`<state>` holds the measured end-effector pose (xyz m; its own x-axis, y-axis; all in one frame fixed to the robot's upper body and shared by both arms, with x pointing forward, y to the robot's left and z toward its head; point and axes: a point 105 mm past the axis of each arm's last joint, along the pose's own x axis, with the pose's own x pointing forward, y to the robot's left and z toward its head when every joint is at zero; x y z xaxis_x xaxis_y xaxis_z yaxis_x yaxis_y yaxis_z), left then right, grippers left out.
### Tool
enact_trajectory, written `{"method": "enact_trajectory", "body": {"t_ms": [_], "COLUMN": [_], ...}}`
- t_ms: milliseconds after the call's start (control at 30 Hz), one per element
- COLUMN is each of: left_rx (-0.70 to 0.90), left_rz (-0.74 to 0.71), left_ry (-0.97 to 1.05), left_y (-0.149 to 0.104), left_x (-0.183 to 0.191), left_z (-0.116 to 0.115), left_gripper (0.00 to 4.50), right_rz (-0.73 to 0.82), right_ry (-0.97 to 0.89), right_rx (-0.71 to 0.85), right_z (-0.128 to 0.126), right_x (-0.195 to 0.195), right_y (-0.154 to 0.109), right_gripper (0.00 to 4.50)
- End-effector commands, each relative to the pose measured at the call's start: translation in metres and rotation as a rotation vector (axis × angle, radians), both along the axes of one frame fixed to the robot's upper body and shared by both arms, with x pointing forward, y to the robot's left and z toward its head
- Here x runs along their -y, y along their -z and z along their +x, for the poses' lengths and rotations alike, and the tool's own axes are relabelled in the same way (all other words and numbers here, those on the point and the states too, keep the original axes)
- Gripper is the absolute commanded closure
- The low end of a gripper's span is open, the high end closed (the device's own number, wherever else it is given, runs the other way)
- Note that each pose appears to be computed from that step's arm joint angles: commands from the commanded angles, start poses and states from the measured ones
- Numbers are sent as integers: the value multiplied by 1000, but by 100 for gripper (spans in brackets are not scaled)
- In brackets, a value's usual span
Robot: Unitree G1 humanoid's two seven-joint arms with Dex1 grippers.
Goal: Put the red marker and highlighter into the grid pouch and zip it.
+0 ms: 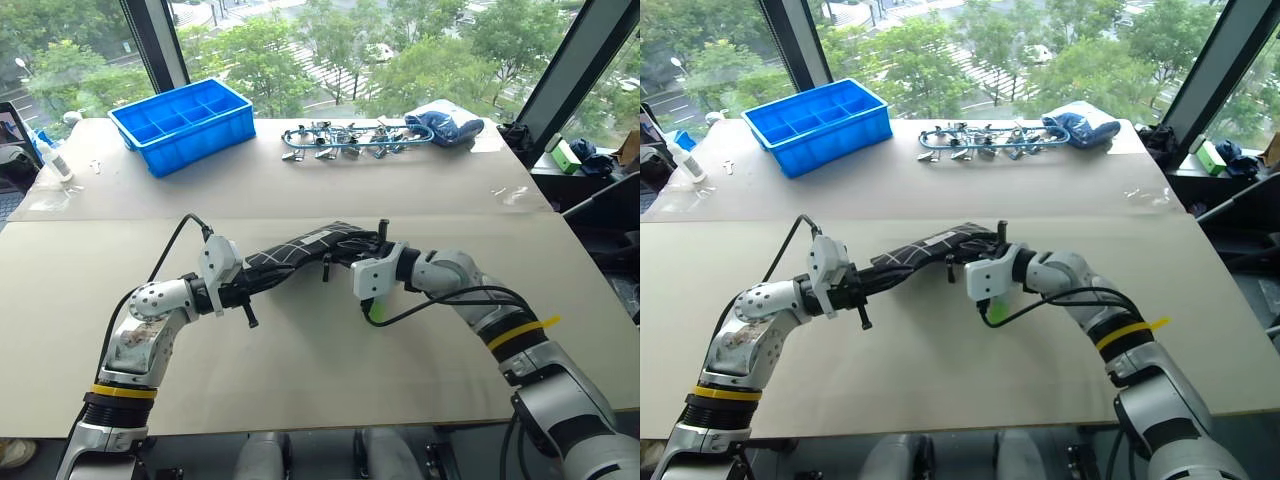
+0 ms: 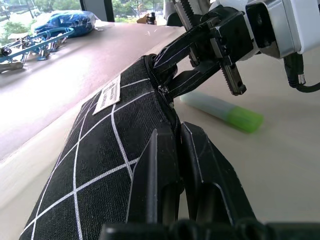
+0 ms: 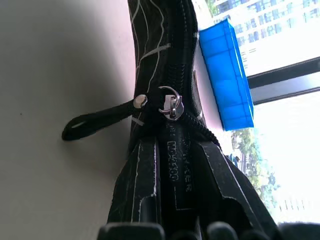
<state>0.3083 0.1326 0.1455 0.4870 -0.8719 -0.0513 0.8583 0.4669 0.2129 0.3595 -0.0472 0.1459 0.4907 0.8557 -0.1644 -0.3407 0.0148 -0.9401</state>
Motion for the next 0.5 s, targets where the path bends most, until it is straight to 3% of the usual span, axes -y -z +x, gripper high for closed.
{"method": "enact_trajectory", "body": {"t_ms": [33,167,200,300,367,400,500], "left_rx": [59,60,60,58,58,57,58], "left_rz": [-29,-32,-32,-32,-33,-33,-34], "left_ry": [22,22,22,22,22,22,23], "left_y": [-15,-15,-15,-15,-14,-14,-14], "left_x": [5,6,6,6,6,6,6], "left_z": [-3,-4,-4,-5,-5,-5,-4], "left_gripper": [450,450,450,450,450,450,450], "right_rz": [46,37,35,17,2,5,12], "right_ry": [-63,-27,-16,34,52,61,85], "right_rx": [39,1,-23,-55,-37,-35,-25], "right_z": [-4,3,4,9,11,12,13], "right_x": [-13,-7,-5,7,13,16,27], "right_y": [-20,-18,-17,-16,-18,-20,-29], "right_gripper": [397,397,297,213,134,106,106]}}
